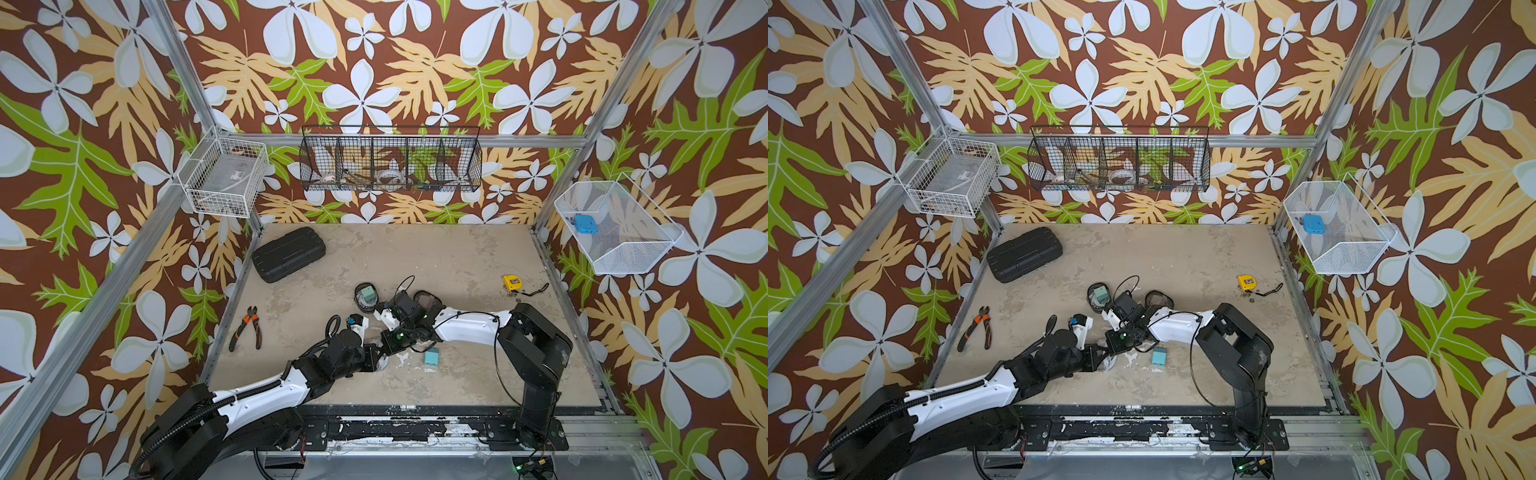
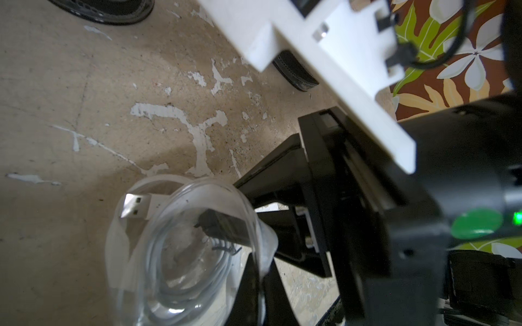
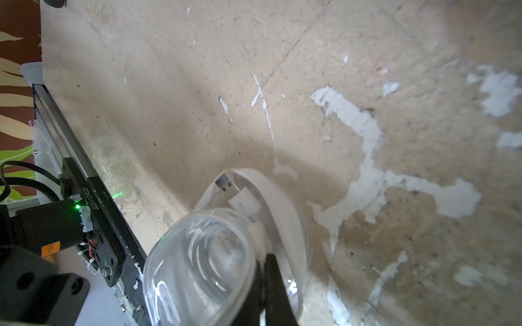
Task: Pack away charging kits
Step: Place the charging cable in the storage bag.
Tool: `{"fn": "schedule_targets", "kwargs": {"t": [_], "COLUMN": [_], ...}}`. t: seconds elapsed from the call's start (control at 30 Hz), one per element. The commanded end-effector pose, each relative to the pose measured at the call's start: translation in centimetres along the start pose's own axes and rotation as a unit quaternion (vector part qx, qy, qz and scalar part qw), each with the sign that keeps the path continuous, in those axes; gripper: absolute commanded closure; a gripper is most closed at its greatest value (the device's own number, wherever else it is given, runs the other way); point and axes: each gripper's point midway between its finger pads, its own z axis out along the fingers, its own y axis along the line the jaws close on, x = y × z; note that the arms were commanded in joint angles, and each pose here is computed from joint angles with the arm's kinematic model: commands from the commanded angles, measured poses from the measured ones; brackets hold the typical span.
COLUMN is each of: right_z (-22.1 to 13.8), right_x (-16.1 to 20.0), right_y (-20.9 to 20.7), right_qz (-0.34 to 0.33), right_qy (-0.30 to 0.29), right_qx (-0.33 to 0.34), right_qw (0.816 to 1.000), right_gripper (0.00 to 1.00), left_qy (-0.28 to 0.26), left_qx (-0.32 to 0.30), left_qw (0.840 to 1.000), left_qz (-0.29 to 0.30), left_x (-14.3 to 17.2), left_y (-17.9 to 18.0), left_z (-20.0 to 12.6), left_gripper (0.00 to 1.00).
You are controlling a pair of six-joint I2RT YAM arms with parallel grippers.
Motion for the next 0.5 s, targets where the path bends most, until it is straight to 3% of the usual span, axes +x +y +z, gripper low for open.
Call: {"fn": "schedule_targets", "kwargs": {"t": [0.0, 0.3, 0.47], "right_z": [-0.1, -0.6, -0.1], "right_x": [-1.0, -1.3, -1.3], "right_y": [1.8, 3.3, 3.0], "right_qz": [0.012, 0.027, 0.031], "right_qy": [-0.014, -0.003, 0.005], "right_qx": [-0.058, -0.106, -0.1], "right_qw": [0.998, 0.994, 0.995], "right_gripper": [1.0, 1.0, 1.0], "left_qy": [-0.01, -0.007, -0.008], "left_qx": [0.028, 0.027, 0.029], "left_qw": [1.0, 1.0, 0.999], "left_qz": [0.008, 0.01, 0.011], "left_x": [-0.6, -0.4, -0.3], "left_y": [-1.3, -1.1, -1.1], "left_z": [0.0, 0.1, 0.1], "left_gripper": [1.0, 1.0, 1.0]}}
